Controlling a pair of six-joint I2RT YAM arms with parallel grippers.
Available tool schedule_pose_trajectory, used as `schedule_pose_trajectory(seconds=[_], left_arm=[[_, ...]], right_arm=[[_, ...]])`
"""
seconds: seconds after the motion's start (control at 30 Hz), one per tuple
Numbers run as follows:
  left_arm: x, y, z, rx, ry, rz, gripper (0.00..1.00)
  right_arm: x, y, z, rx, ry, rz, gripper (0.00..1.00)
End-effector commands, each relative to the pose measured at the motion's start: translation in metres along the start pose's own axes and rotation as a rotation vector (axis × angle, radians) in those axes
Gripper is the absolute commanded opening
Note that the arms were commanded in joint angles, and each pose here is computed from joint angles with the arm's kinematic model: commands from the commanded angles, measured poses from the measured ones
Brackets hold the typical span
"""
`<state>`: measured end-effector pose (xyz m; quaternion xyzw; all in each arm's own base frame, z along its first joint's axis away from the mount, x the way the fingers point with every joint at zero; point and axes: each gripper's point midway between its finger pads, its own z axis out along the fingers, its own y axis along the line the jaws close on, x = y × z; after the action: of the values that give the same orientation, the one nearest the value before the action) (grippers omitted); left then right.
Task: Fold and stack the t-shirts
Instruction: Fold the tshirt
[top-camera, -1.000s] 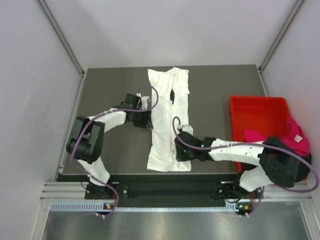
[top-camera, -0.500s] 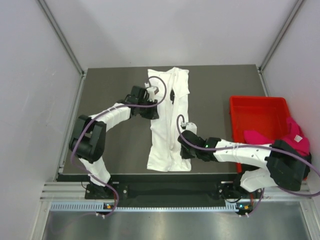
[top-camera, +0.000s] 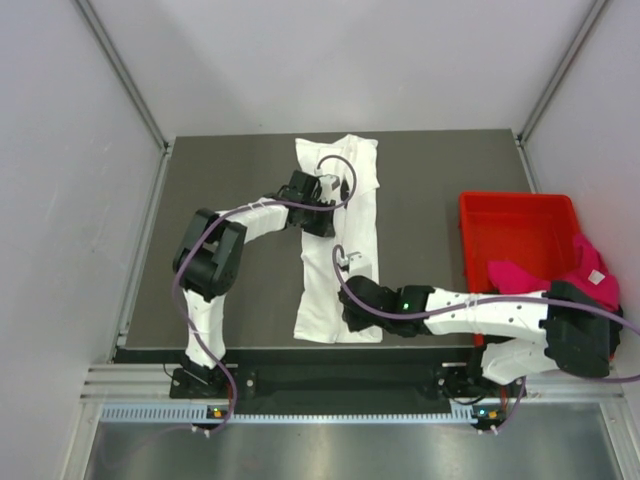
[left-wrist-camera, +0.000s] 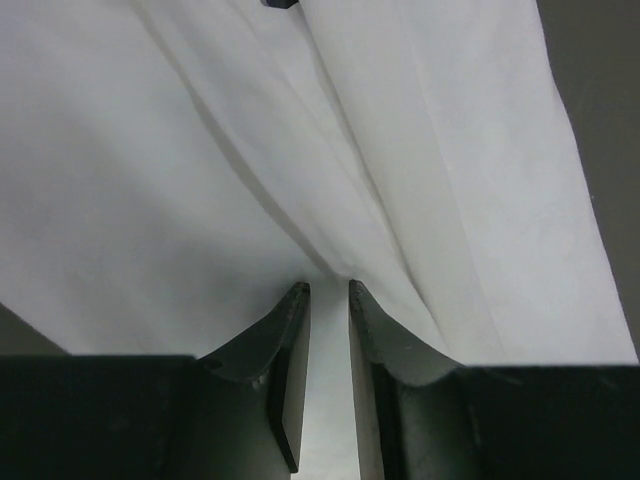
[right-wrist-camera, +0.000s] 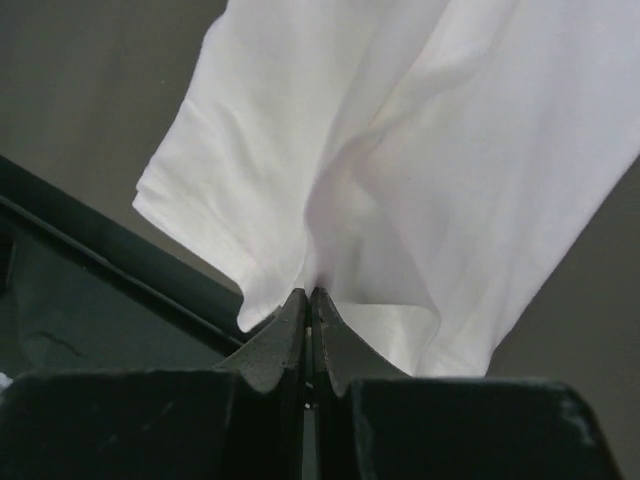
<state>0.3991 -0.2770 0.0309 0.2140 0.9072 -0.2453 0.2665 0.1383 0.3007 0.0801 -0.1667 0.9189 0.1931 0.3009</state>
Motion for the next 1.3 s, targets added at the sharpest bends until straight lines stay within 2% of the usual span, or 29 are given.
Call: schedule_pose_trajectory(seconds=[0.0, 0.3, 0.37, 0.4, 0.43, 0.5, 0.53, 0.6, 0.63, 0.73, 0.87, 0.97, 1.13, 1.2, 1.23, 1.27], left_arm=[[-0.002, -0.001, 0.011, 0.003, 0.009, 0.006, 0.28], [-0.006, -0.005, 0.015, 0.008, 0.007, 0.013, 0.29], [-0.006, -0.005, 0.015, 0.007, 0.007, 0.010, 0.29], [-0.006, -0.006, 0.015, 0.014, 0.007, 0.008, 0.29], [-0.007, -0.007, 0.015, 0.017, 0.006, 0.004, 0.30], [-0.006, -0.008, 0.016, 0.022, 0.012, -0.002, 0.30], [-0.006, -0.008, 0.015, 0.023, 0.015, -0.005, 0.30], [-0.008, -0.009, 0.011, 0.021, 0.013, -0.005, 0.31], [-0.009, -0.008, 0.009, 0.016, 0.009, -0.007, 0.31], [-0.017, -0.011, -0.002, 0.020, -0.014, -0.009, 0.34], [-0.032, -0.013, -0.023, 0.018, -0.061, -0.002, 0.37], [-0.042, -0.007, -0.039, -0.008, -0.087, 0.002, 0.39], [-0.053, 0.013, -0.064, -0.058, -0.126, -0.024, 0.43], [-0.056, 0.019, -0.072, -0.074, -0.145, -0.023, 0.45], [-0.057, 0.023, -0.073, -0.097, -0.149, -0.016, 0.46], [-0.057, 0.027, -0.074, -0.111, -0.151, -0.014, 0.46]], right_arm=[[-0.011, 0.028, -0.007, -0.084, -0.048, -0.042, 0.00], [0.023, 0.037, 0.010, -0.153, 0.032, -0.048, 0.01], [0.024, 0.042, 0.016, -0.166, 0.035, -0.059, 0.06], [0.029, 0.043, 0.023, -0.165, 0.054, -0.074, 0.09], [0.031, 0.050, 0.025, -0.193, 0.062, -0.092, 0.19], [0.039, 0.049, 0.032, -0.192, 0.095, -0.110, 0.28], [0.042, 0.048, 0.032, -0.191, 0.108, -0.118, 0.40], [0.034, 0.050, 0.022, -0.214, 0.086, -0.113, 0.51], [0.031, 0.050, 0.017, -0.229, 0.071, -0.113, 0.60], [-0.005, 0.050, -0.007, -0.286, -0.026, -0.059, 0.66], [-0.058, 0.027, -0.025, -0.336, -0.123, 0.046, 0.65], [-0.099, -0.004, -0.026, -0.304, -0.191, 0.078, 0.57], [-0.181, -0.071, -0.011, -0.124, -0.349, 0.194, 0.36], [-0.198, -0.098, 0.011, -0.054, -0.360, 0.236, 0.34], [-0.226, -0.105, 0.009, -0.019, -0.422, 0.248, 0.32], [-0.236, -0.115, 0.015, 0.020, -0.434, 0.259, 0.32]])
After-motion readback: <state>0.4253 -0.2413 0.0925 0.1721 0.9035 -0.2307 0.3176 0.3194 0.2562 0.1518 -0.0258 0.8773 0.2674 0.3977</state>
